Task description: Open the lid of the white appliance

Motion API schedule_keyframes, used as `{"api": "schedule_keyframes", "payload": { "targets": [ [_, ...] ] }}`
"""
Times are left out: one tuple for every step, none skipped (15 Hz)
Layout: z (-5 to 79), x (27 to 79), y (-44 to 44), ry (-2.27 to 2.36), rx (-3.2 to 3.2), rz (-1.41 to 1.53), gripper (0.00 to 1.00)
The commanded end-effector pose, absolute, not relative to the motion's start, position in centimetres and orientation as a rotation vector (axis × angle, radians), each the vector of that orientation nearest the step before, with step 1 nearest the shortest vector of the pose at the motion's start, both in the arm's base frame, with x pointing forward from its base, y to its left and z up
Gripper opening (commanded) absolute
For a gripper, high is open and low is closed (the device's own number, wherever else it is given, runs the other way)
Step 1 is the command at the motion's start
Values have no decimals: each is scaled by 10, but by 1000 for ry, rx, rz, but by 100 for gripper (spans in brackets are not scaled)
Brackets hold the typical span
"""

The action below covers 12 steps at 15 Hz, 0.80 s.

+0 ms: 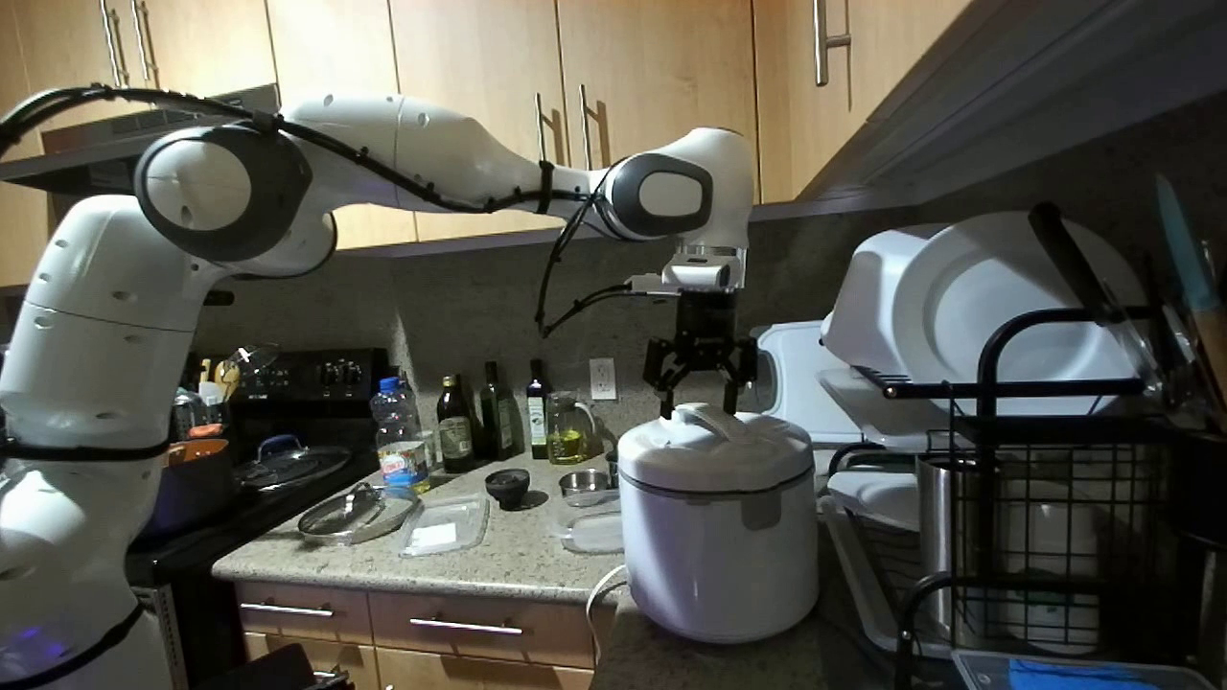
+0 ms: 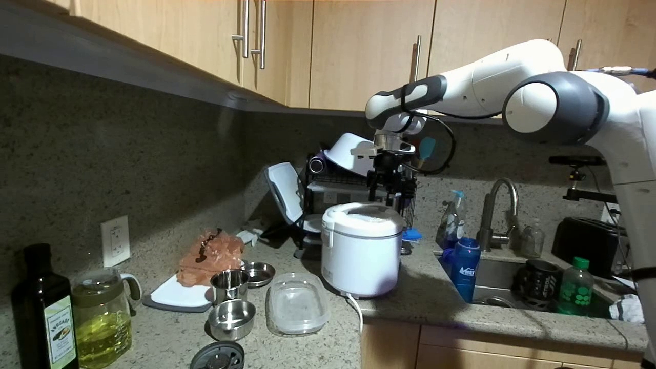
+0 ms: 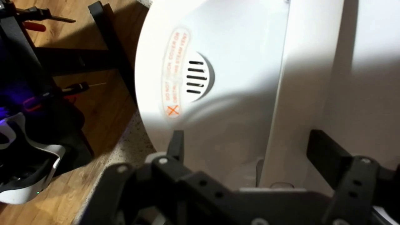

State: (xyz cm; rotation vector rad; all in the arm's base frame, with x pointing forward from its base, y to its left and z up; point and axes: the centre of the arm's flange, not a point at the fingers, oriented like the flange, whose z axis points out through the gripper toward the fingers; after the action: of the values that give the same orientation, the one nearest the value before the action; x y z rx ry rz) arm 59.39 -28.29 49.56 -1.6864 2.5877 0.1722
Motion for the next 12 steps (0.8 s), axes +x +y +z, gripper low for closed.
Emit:
{"api": "schedule_keyframes", "payload": {
  "targets": [
    [489, 595, -289, 2626, -1637, 178, 100],
    [488, 596, -290, 2623, -1636, 178, 100],
    [487, 597, -291, 2622, -1632, 176, 100],
    [487, 598, -291, 2624, -1630, 172, 100],
    [487, 599, -292, 2623, -1627, 173, 100],
    [487, 600, -294, 2623, -1622, 166, 100],
    [487, 601, -296, 2624, -1618, 162, 100],
    [487, 602, -297, 2625, -1613, 163, 100],
    [487, 603, -299, 2627, -1610, 161, 100],
    [488, 603, -301, 2626, -1606, 161, 100],
    [488, 602, -302, 2629, -1604, 156, 100],
    [488, 602, -304, 2631, -1602, 154, 100]
  ]
}}
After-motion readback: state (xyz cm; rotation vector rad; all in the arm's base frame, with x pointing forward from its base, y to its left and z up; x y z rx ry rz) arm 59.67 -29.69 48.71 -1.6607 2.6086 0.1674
